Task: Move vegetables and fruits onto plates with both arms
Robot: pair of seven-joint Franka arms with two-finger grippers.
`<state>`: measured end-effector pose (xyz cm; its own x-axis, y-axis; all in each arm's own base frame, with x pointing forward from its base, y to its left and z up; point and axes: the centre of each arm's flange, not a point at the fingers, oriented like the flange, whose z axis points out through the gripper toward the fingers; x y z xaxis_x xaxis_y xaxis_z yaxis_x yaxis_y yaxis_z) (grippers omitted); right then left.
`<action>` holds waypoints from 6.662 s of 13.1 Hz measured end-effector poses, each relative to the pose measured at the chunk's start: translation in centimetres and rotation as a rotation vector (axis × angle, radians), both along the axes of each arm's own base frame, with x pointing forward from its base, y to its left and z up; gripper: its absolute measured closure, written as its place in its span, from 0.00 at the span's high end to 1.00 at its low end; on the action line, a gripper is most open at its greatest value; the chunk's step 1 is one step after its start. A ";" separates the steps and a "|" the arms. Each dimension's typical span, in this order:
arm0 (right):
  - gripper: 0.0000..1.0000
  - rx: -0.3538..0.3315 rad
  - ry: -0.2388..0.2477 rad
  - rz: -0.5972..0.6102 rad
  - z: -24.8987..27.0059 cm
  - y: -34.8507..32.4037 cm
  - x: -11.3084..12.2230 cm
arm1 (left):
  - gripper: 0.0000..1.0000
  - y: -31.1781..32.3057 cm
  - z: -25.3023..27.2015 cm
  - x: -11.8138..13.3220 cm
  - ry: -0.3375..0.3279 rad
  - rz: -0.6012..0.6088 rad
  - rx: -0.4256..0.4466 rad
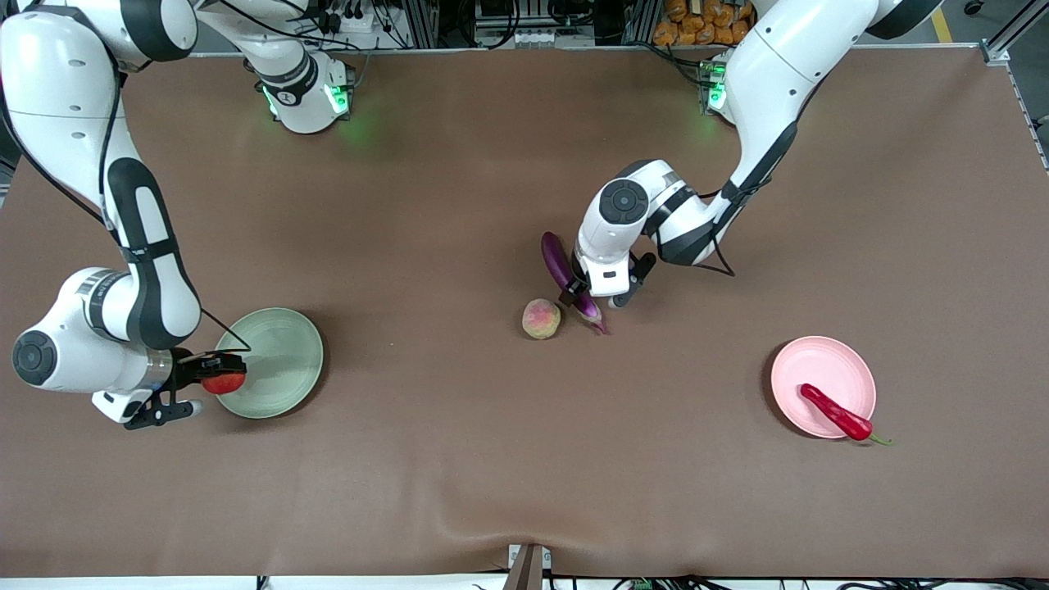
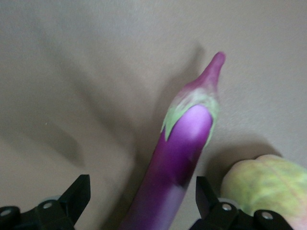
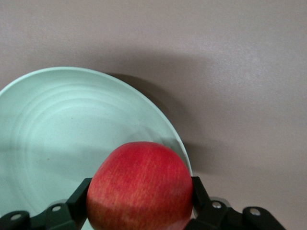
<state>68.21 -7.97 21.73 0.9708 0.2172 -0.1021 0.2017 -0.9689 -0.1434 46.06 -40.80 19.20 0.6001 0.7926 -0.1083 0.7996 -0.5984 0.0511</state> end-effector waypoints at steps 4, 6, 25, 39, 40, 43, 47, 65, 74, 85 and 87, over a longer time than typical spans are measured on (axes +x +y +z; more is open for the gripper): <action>1.00 0.018 0.020 0.022 0.8 1.4 0.3 | 0.72 -0.5 -0.5 -0.9 -0.007 -0.012 -0.024; 1.00 0.024 0.019 0.034 2.4 3.2 0.8 | 0.71 -0.7 -0.9 -1.0 -0.022 -0.028 -0.034; 1.00 0.108 -0.014 -0.600 5.1 46.8 -6.5 | 0.36 22.8 16.9 14.4 -0.091 -0.234 0.144; 1.00 0.045 -0.125 -0.457 -1.8 60.1 -14.1 | 0.36 51.9 8.7 21.9 -0.088 0.046 -0.122; 0.91 0.052 -0.140 -0.460 -2.3 60.3 -13.9 | 0.36 51.8 8.0 22.1 -0.099 0.075 -0.131; 0.76 0.072 -0.172 -0.480 -1.2 59.6 -12.2 | 0.36 53.3 5.5 22.0 -0.104 0.106 -0.125; 0.76 0.018 -0.131 -0.544 3.5 53.3 -6.8 | 0.36 53.3 3.8 21.9 -0.085 0.106 -0.134; 0.81 -0.040 0.005 -0.169 3.0 9.8 1.0 | 1.00 48.3 15.3 25.5 -0.089 -0.025 -0.095; 1.00 -0.025 -0.032 -0.172 13.2 8.2 0.5 | 1.00 44.1 29.0 23.1 -0.175 -0.473 0.091; 1.00 -0.147 -0.030 -0.273 40.4 4.9 -13.6 | 1.00 39.3 39.0 17.1 -0.111 -0.697 0.146; 1.00 -0.149 -0.036 -0.277 39.9 4.7 -13.6 | 1.00 38.4 40.7 16.2 -0.125 -0.696 0.132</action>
